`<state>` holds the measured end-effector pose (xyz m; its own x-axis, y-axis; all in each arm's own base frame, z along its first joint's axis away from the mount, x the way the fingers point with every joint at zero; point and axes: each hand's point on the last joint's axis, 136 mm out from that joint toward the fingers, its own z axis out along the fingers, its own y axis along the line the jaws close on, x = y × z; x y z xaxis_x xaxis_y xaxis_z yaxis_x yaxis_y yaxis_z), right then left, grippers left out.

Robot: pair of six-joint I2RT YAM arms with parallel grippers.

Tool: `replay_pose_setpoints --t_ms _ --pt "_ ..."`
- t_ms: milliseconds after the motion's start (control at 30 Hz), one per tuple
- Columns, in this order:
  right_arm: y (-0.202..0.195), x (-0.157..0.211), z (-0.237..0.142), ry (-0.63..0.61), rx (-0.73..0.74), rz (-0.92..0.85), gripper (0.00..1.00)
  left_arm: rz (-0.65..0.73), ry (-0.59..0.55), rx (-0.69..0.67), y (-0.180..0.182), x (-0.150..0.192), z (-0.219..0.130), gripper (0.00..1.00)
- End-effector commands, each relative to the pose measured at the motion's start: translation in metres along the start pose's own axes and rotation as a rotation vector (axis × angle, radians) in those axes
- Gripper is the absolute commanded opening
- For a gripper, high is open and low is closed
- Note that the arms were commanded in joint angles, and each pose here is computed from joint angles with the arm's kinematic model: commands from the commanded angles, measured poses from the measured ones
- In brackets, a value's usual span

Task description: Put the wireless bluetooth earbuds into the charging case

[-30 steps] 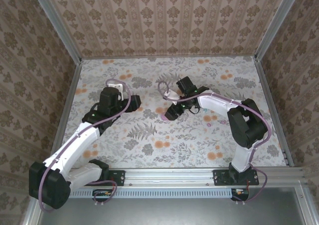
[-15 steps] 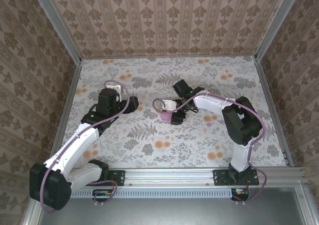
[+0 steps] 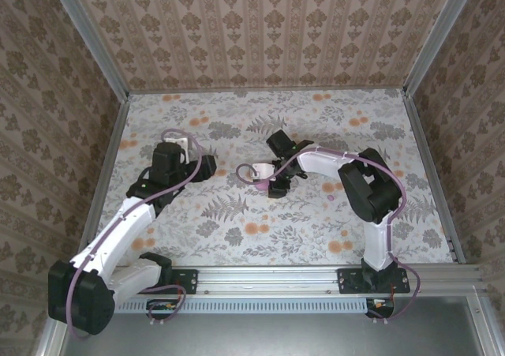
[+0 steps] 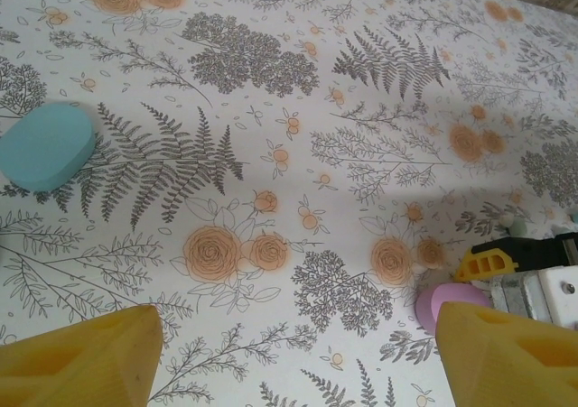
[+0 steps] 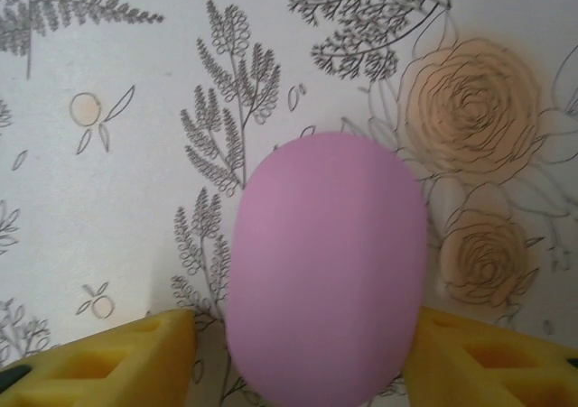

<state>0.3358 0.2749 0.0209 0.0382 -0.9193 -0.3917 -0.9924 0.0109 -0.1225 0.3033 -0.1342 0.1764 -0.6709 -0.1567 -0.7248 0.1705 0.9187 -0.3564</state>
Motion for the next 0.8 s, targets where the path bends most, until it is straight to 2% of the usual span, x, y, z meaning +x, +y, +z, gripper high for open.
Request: replay_pose_setpoints --t_ms 0,167,300,400,500,600,667,767 --pt "-0.003 -0.003 0.005 0.011 -0.002 -0.036 0.58 0.002 -0.016 0.020 -0.001 -0.002 -0.004 0.80" --pt "0.000 -0.010 0.005 -0.007 -0.011 -0.050 0.53 -0.004 -0.022 0.024 0.001 -0.003 -0.004 0.81" --pt "-0.001 -0.012 0.004 -0.015 -0.002 -0.034 0.46 -0.006 -0.021 0.033 0.000 -0.004 -0.005 0.81" --pt "-0.003 -0.020 -0.005 -0.051 0.010 -0.014 0.37 0.000 -0.024 0.041 -0.001 -0.005 -0.006 0.81" --pt "-0.001 -0.039 -0.029 -0.148 0.030 0.000 0.35 0.013 -0.038 0.075 -0.008 -0.009 -0.008 0.81" --pt "0.000 -0.066 -0.074 -0.337 0.063 0.046 0.35 0.031 -0.073 0.157 -0.024 -0.018 -0.012 0.82" --pt "-0.001 -0.079 -0.108 -0.473 0.108 0.076 0.35 0.056 -0.092 0.274 -0.045 -0.026 -0.017 0.85" --pt "-0.003 -0.085 -0.142 -0.572 0.212 0.084 0.35 0.025 -0.060 0.426 -0.076 -0.037 -0.021 0.87"
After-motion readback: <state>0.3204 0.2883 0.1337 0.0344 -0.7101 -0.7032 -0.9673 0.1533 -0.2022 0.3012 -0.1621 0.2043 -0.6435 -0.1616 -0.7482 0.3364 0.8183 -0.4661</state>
